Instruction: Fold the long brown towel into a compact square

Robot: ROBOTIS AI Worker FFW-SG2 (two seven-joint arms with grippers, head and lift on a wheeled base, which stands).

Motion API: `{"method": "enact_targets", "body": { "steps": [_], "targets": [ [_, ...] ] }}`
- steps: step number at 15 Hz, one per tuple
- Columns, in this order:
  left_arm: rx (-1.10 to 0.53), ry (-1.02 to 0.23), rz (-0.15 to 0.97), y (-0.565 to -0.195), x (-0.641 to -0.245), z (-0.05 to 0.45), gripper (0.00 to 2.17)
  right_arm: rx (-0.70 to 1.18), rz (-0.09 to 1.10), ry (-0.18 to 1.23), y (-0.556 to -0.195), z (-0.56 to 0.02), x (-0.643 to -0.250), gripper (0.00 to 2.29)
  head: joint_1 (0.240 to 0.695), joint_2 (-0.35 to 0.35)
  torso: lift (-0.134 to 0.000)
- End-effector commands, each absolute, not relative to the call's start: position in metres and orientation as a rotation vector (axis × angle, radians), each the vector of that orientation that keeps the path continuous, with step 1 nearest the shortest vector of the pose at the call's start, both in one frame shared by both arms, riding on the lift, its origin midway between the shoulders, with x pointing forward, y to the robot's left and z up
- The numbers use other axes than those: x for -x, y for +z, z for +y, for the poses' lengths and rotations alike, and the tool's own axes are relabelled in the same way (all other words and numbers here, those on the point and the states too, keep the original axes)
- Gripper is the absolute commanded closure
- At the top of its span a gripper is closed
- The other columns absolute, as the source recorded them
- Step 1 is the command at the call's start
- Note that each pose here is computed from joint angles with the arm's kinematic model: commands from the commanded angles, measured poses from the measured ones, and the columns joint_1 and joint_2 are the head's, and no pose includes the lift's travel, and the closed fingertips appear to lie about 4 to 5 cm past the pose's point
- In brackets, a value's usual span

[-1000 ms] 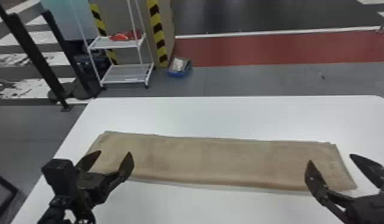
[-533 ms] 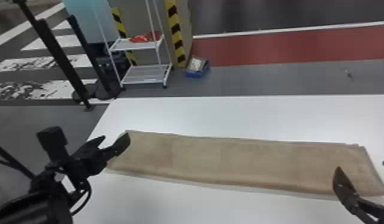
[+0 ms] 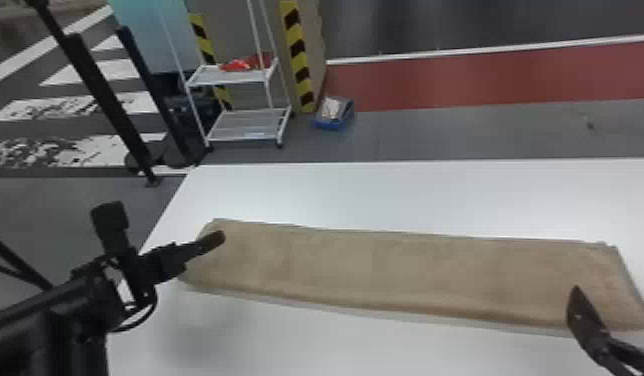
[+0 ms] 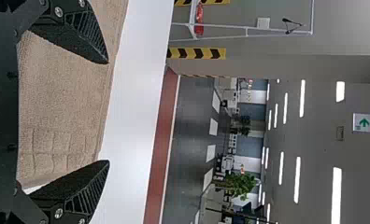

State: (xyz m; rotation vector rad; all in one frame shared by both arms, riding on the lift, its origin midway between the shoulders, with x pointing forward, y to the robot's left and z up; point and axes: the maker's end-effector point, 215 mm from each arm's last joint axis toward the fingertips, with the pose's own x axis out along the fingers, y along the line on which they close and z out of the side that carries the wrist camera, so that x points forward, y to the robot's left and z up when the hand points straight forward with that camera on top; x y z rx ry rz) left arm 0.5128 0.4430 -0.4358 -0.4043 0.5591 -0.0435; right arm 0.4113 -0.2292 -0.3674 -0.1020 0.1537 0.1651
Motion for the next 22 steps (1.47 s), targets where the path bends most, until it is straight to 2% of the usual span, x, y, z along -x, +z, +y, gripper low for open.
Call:
{"method": "enact_targets", "body": {
  "steps": [1, 5, 10, 12, 16, 17, 18, 20, 21, 22],
  "targets": [
    [0.364, -0.021, 0.53, -0.431, -0.52, 0.464, 0.14, 0.108, 0.164, 0.165, -0.367, -0.226, -0.41, 0.13, 0.695, 0.248, -0.123],
    [0.359, 0.002, 0.516, -0.427, -0.515, 0.482, 0.14, 0.129, 0.177, 0.177, -0.367, -0.216, -0.41, 0.13, 0.695, 0.289, -0.123],
    [0.349, 0.009, 0.599, -0.448, -0.5, 0.488, 0.14, 0.134, 0.188, 0.187, -0.368, -0.21, -0.411, 0.13, 0.695, 0.323, -0.123],
    [0.359, -0.018, 0.608, -0.448, -0.497, 0.482, 0.18, 0.134, 0.187, 0.187, -0.367, -0.21, -0.411, 0.13, 0.695, 0.326, -0.123],
    [0.426, -0.077, 0.717, -0.468, -0.475, 0.459, 0.22, 0.132, 0.191, 0.187, -0.368, -0.209, -0.411, 0.13, 0.695, 0.313, -0.123],
    [0.434, -0.098, 0.711, -0.465, -0.476, 0.455, 0.44, 0.132, 0.194, 0.187, -0.368, -0.209, -0.411, 0.13, 0.695, 0.311, -0.123],
    [0.438, -0.114, 0.701, -0.461, -0.476, 0.452, 0.97, 0.132, 0.191, 0.186, -0.368, -0.21, -0.411, 0.13, 0.695, 0.307, -0.123],
    [0.427, -0.12, 0.679, -0.451, -0.473, 0.448, 1.74, 0.13, 0.192, 0.185, -0.368, -0.211, -0.412, 0.13, 0.695, 0.297, -0.123],
    [0.408, -0.122, 0.664, -0.443, -0.472, 0.447, 1.91, 0.129, 0.192, 0.185, -0.368, -0.211, -0.412, 0.13, 0.695, 0.296, -0.123],
    [0.398, -0.129, 0.652, -0.438, -0.47, 0.444, 1.92, 0.127, 0.192, 0.185, -0.369, -0.211, -0.412, 0.13, 0.695, 0.295, -0.123]
  ]
}}
